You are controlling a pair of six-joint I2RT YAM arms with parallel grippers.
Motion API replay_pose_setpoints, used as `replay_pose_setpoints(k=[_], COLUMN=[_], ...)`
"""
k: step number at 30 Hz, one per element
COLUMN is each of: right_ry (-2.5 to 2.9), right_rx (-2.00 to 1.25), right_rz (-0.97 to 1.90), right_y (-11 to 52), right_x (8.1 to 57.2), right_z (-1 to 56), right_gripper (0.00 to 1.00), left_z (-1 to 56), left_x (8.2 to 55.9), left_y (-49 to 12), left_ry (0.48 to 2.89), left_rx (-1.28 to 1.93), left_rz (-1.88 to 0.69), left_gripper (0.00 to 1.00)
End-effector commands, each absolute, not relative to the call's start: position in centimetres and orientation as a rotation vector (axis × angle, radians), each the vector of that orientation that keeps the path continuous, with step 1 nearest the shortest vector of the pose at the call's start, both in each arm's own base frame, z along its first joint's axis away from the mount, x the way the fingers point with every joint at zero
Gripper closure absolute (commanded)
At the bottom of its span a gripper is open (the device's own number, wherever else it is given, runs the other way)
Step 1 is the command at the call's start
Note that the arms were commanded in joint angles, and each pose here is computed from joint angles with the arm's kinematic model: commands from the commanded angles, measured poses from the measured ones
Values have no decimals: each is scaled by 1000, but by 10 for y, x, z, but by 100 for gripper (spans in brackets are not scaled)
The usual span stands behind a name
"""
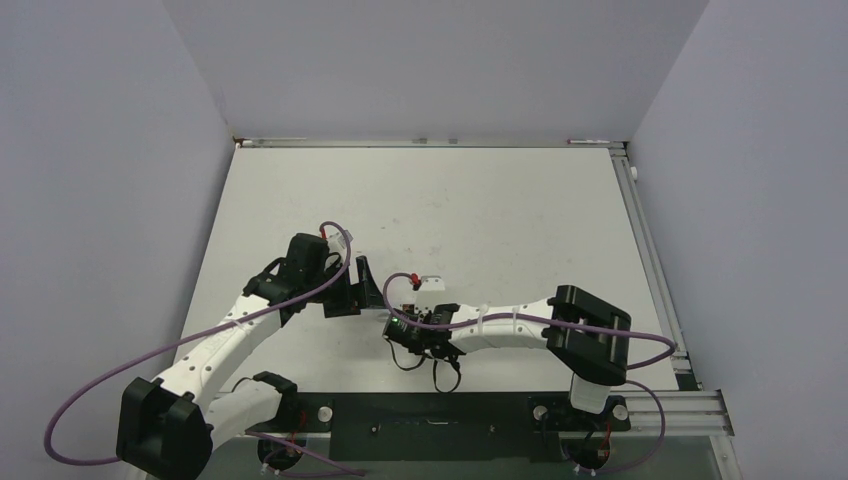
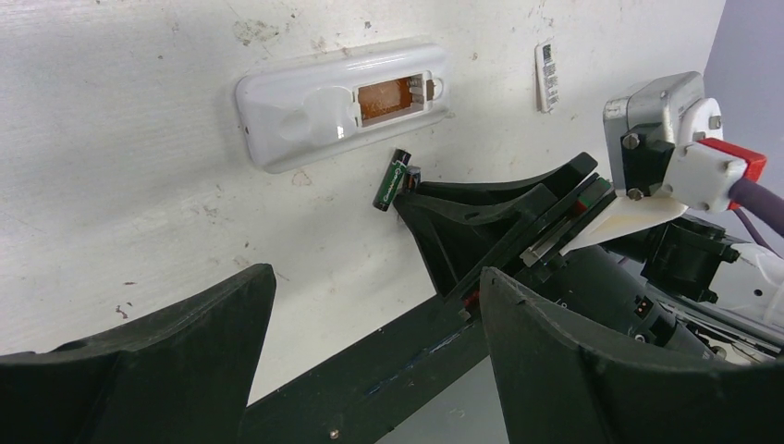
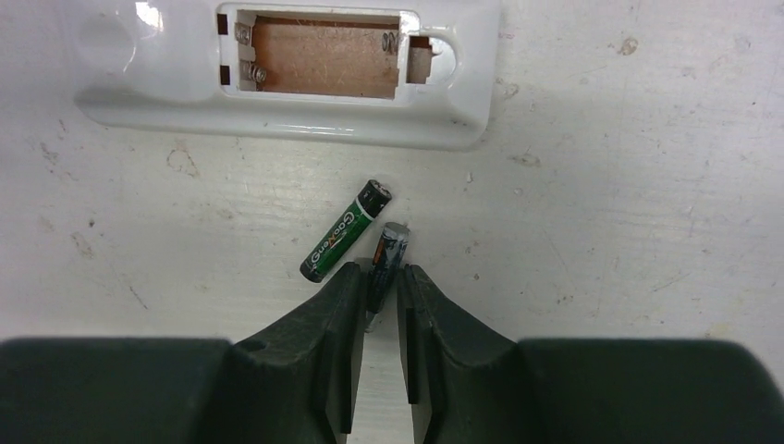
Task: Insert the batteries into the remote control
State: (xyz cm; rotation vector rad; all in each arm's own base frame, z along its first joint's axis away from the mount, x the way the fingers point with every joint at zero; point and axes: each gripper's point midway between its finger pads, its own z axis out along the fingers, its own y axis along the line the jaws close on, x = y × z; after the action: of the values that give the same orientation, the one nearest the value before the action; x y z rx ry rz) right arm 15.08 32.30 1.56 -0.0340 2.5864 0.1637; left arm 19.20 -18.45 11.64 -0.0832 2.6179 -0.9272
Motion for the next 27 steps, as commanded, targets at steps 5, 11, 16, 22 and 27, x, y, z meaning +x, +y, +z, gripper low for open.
replay_pose_setpoints(k=[5,11,16,22,27], right_ry=[2657,2664,2671,2685,2695], right_rx=[-301,-411,-463,-503,-522], right_rz=[-36,-69,-66,-20,20], right_y=[299,295,292,292,290], right_x=[136,133,130,124,119], right_z=[0,5,9,6,4], right_gripper=[81,79,78,79,82], left_z=[121,120,118,113,108], left_x=[200,202,203,204,205], left_y=[-185,-184,-182,-180,-179], left_ry=[2596,2599,2603,2614,2625], left_rx=[-75,-87,-106,-131,-149], left_rz=[-907,-894,-878,-865,-860], left_gripper=[22,22,21,21,21])
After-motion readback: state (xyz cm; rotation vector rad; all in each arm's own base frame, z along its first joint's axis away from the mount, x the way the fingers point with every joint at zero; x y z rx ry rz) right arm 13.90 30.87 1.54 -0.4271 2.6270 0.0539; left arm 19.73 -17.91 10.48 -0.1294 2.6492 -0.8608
